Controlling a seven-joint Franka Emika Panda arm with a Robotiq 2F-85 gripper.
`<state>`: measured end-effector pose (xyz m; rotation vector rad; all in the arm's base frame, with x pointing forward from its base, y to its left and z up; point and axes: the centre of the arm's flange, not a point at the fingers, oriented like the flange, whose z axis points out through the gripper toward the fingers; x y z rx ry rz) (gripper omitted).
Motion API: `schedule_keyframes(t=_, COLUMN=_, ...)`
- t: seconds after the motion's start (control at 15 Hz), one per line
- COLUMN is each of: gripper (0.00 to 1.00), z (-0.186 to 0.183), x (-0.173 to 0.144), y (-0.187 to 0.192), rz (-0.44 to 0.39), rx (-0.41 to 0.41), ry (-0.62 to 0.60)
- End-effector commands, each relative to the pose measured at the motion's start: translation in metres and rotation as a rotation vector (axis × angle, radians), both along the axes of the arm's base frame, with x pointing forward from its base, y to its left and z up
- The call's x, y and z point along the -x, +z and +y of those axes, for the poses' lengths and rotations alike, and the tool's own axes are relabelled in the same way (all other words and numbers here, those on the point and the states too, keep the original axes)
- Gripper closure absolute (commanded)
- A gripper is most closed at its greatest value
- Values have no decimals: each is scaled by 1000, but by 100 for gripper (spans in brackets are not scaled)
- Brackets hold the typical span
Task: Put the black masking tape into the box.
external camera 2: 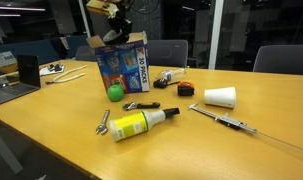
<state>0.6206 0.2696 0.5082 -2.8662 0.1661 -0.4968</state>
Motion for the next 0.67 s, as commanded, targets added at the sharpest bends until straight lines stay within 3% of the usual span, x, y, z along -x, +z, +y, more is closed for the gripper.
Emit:
schedule_keyframes(t=0.0, gripper=21, z=15, x=-14, y=1, rz=8, rx=-31, ry=-1)
schedule_keyframes(t=0.2, gripper=1, z=14, x=-17, y=-2, rz=14, rx=-30, ry=-1)
schedule_keyframes(t=0.33, gripper=0, z=11, x=-18, y=2, rz=18, rx=-18, ry=0)
schedule_keyframes(t=0.6, gripper=0, z=-10, x=-11, y=33, rz=85, rx=124, ry=-8)
